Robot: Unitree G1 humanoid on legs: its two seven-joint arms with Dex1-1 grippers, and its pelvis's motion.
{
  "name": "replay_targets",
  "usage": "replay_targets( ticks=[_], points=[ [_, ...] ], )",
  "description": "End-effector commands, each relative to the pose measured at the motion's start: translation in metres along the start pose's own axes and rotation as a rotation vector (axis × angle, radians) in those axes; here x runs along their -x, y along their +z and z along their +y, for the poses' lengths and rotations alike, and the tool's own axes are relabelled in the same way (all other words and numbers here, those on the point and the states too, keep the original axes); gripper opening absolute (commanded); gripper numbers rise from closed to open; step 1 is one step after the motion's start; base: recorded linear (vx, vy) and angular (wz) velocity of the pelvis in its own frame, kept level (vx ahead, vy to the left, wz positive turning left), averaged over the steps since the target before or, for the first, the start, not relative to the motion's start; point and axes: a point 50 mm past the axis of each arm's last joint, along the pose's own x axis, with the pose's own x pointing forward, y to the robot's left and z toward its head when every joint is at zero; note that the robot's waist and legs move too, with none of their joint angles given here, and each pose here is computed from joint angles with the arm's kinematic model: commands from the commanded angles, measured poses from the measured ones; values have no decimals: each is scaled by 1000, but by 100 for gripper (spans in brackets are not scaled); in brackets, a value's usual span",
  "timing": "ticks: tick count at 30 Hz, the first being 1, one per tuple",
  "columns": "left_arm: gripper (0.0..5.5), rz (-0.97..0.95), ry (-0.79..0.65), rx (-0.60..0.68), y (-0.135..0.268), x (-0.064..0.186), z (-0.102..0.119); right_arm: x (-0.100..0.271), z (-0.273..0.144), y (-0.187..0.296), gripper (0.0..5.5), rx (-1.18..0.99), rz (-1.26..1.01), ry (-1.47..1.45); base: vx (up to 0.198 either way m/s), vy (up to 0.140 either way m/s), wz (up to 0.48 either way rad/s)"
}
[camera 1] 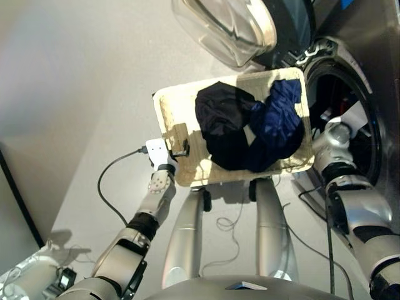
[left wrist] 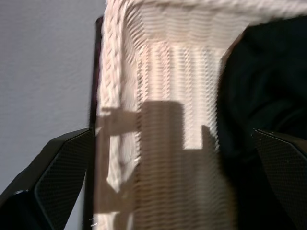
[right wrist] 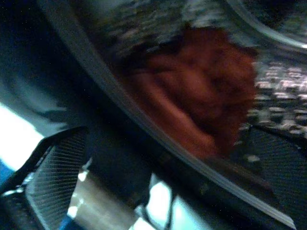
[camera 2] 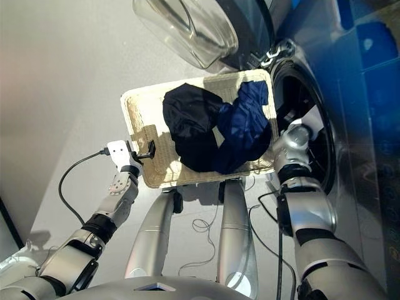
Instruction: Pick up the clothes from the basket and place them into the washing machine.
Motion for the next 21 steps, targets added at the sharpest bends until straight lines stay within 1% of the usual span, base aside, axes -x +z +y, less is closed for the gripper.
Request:
replay_targets(
  ticks=[1, 2, 6, 11, 12, 13, 17, 21],
  points=[
    [550, -62, 22, 36, 10, -6, 6, 5, 17, 12, 550, 1, -92, 136, 0, 0, 0],
    [550, -55, 18, 33, 8, -6, 5, 15, 25, -2, 550, 26, -66, 199, 0, 0, 0],
    [550, 7, 11, 14, -6, -2, 6, 38, 30, -38, 550, 82, 25, 317, 0, 0, 0],
    [550, 82, 2, -18, -25, 6, 10, 71, 25, -83, 550, 174, 143, 452, 0, 0, 0],
    [550, 82, 3, -18, -25, 7, 10, 72, 25, -83, 550, 174, 143, 452, 51, 7, -47],
    [550, 106, 4, -26, -32, 11, 13, 82, 18, -97, 550, 201, 189, 483, 0, 0, 0],
    [550, 177, 22, -41, -50, 26, 21, 107, 7, -121, 550, 255, 263, 581, 62, 16, 13],
    [550, 275, -6, -110, -72, 44, 27, 129, -2, -137, 550, 352, 298, 697, 44, 16, -37]
  ],
)
